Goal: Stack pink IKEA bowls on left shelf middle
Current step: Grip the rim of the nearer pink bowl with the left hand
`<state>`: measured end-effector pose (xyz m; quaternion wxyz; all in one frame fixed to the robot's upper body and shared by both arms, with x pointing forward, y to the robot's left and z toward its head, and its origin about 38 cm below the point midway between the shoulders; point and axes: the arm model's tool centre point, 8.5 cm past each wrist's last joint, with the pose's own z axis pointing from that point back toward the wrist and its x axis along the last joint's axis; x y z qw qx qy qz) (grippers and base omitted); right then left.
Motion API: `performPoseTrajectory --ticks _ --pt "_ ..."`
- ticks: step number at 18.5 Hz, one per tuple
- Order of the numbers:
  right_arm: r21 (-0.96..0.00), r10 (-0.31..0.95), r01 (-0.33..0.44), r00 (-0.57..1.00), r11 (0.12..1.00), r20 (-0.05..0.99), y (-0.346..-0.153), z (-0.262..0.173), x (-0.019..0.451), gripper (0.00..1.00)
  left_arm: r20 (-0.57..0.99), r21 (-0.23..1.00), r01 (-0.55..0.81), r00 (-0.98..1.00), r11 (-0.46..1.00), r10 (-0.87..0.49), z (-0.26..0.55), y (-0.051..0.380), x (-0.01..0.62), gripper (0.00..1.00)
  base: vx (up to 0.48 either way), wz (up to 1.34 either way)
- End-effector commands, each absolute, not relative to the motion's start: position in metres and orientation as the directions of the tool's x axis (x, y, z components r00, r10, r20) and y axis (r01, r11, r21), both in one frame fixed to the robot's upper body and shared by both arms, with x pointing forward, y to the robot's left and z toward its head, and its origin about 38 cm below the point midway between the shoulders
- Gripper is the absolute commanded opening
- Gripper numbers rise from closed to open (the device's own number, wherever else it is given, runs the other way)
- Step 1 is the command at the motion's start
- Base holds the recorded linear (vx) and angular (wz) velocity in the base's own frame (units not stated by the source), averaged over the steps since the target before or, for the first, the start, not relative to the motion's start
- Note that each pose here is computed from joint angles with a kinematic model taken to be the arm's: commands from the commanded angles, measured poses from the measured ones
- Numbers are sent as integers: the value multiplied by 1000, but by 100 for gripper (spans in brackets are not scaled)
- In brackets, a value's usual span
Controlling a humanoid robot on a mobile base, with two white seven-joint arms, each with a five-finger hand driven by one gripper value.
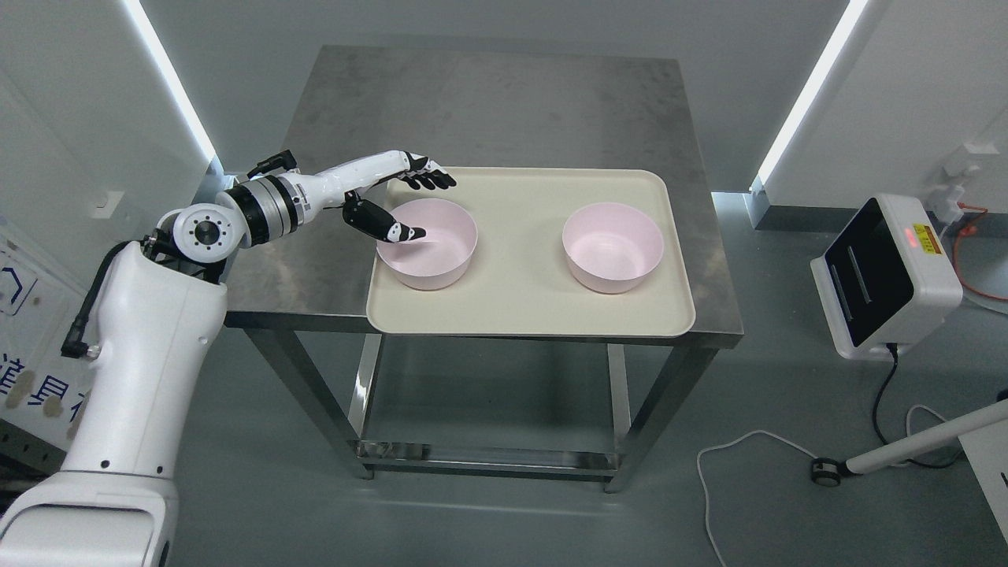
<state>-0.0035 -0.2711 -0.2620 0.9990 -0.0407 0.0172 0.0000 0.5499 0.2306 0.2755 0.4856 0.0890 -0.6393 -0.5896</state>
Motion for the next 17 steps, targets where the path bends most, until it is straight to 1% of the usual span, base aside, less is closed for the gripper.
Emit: performPoseTrajectory --ticks 1,3,11,17 --pt "-99 -13 10 1000 995 -28 -282 -261 -11 100 543 808 505 -439 303 -716 256 243 557 53 0 0" --pt "-99 -13 10 999 995 -29 -282 -261 -11 100 533 807 515 -427 288 -731 251 242 559 53 0 0" --pt "-99 -13 10 1000 995 -28 -282 -261 -11 100 525 819 498 -449 285 -724 270 236 565 40 0 0" --pt "-99 -15 12 999 995 -29 -283 -261 -11 100 511 827 501 -480 255 -713 273 233 562 40 0 0"
